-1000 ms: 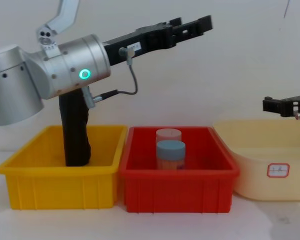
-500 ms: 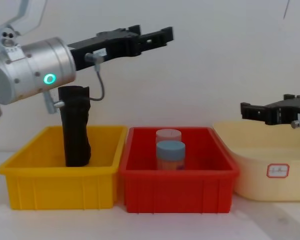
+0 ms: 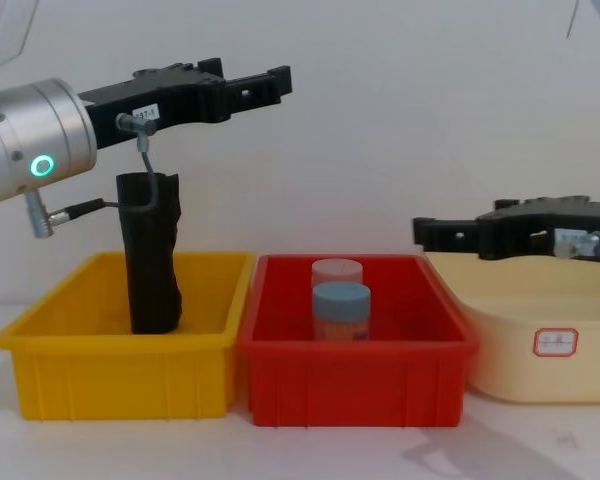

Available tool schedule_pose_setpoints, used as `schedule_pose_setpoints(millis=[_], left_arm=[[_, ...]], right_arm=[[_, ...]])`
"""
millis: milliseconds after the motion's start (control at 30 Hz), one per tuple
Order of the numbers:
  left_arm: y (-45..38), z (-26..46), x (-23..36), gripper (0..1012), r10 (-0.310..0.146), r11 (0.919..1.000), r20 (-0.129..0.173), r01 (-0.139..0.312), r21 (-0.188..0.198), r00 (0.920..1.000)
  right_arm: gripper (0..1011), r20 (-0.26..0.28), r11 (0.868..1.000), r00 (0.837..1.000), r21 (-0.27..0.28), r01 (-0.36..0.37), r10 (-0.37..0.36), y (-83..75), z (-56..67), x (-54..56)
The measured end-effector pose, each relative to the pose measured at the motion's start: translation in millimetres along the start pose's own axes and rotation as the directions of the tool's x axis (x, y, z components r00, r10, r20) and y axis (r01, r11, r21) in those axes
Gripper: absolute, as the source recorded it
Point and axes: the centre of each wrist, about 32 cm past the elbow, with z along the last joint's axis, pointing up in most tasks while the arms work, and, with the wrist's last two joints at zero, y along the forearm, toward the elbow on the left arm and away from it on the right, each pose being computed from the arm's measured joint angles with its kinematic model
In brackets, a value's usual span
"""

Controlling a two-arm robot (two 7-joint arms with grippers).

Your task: Pick up the garbage bag with the one hand and transfer it to the other hand.

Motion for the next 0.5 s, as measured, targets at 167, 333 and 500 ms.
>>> schedule_pose_setpoints(millis=[167, 333, 500], left_arm=[[4.4, 1.4, -0.6, 1002, 0.017, 0.9998, 0.007, -0.017, 0.006, 0.9998], [8.0, 2.3, -1.3, 1001, 0.030, 0.9995, 0.012, -0.030, 0.011, 0.9995], [10.3, 3.0, -1.7, 1002, 0.039, 0.9992, 0.016, -0.039, 0.013, 0.9991]], right_arm=[[1001, -0.008, 0.998, 0.998, -0.028, -0.059, 0.059, 1.7, 6.5, -8.2], [1001, -0.014, 0.994, 0.995, -0.051, -0.096, 0.096, 6.4, 11.8, -14.1], [1001, -0.018, 0.990, 0.993, -0.071, -0.122, 0.121, 15.2, 15.1, -19.4]])
